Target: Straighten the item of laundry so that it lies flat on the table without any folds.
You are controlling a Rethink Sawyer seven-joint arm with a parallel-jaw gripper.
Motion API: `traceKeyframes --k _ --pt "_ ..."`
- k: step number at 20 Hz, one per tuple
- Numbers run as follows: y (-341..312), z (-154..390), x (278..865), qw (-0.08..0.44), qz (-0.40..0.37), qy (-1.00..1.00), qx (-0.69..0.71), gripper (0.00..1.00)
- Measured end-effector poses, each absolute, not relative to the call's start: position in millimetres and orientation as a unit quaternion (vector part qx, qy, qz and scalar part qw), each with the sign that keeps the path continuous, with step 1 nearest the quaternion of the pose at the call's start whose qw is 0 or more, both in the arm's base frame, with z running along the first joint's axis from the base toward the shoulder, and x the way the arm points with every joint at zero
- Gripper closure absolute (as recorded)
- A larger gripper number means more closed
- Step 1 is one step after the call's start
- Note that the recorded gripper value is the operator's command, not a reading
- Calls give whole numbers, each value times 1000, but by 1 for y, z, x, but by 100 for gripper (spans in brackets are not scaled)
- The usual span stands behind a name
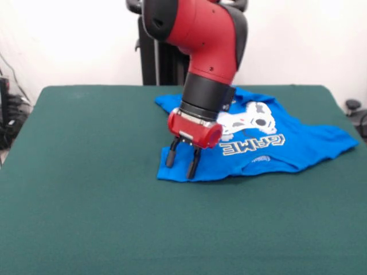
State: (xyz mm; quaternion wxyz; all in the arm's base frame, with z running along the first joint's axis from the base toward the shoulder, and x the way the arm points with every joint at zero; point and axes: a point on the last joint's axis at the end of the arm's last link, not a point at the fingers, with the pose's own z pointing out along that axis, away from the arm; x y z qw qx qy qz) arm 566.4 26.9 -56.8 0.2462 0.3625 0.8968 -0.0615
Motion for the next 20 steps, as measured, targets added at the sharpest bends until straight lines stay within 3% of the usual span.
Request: traceKeyframes --k 6,7,20 --pt "7 -52 583 233 -28 883 407 0" --pt "-9 -52 587 216 -18 874 435 100" --pt "-25 -47 599 146 -11 851 504 100"
